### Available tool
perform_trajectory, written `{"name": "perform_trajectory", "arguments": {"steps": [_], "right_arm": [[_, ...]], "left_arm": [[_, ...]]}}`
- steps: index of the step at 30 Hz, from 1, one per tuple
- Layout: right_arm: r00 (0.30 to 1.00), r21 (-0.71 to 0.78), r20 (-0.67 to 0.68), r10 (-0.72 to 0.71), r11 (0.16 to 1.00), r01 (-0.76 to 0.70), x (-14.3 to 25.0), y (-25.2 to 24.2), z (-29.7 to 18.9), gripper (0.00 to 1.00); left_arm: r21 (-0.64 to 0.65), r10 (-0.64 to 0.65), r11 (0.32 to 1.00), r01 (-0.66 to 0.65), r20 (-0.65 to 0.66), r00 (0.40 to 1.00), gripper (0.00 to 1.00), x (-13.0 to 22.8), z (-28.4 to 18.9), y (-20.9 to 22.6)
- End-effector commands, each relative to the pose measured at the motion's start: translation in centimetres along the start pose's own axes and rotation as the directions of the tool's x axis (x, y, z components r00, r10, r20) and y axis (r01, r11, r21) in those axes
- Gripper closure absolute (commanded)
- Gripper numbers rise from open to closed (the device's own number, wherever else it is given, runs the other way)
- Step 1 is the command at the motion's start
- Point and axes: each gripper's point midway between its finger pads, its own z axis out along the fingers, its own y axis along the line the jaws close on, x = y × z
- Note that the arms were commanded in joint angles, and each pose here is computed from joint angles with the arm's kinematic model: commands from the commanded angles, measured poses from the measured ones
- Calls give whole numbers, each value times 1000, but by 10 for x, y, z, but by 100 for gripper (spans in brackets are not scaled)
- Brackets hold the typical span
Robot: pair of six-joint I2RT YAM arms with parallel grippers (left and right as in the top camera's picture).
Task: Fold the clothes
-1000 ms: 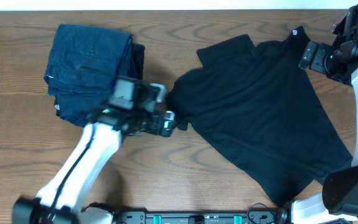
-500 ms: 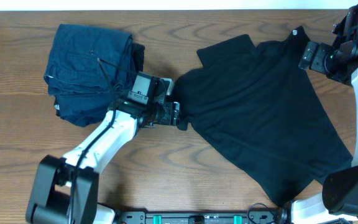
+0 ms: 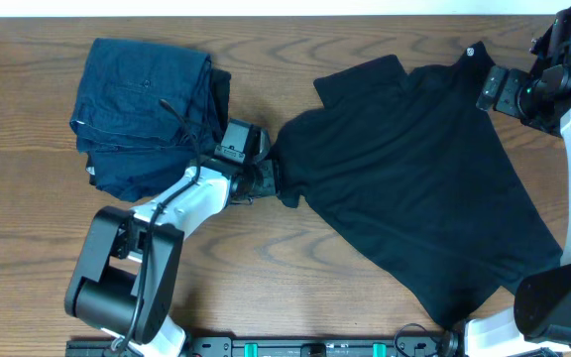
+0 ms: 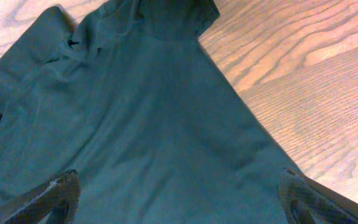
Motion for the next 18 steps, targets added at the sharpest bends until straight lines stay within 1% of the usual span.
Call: {"name": "perform_trajectory", "arguments": {"steps": [1, 3, 7, 10, 11, 12, 14, 18], "right_arm": [[1000, 6, 1, 1, 1000, -1, 0, 0, 0, 1], [1000, 6, 1, 2, 1000, -2, 0, 0, 0, 1], [1000, 6, 1, 1, 1000, -1, 0, 0, 0, 1], [1000, 6, 1, 1, 1000, -1, 0, 0, 0, 1], [1000, 6, 1, 1, 1000, -1, 0, 0, 0, 1], [1000, 6, 1, 1, 1000, -1, 0, 0, 0, 1], [1000, 6, 1, 1, 1000, -1, 0, 0, 0, 1], [1000, 6, 1, 1, 1000, -1, 0, 0, 0, 1]], "left_arm": [[-4, -42, 999, 42, 1, 999, 57, -3, 2, 0], [2, -65, 998, 65, -4, 998, 65, -2, 2, -1], [73, -61, 995, 64, -40, 997, 67, 2, 1, -14], [77, -60, 995, 63, -38, 997, 67, 2, 1, -15], [77, -60, 995, 63, -38, 997, 66, 2, 1, -15], [77, -60, 995, 63, -39, 997, 59, 2, 1, -15], [84, -64, 994, 67, -43, 997, 40, 3, 1, -17], [86, -76, 993, 80, -53, 996, 39, 7, 3, -22]]}}
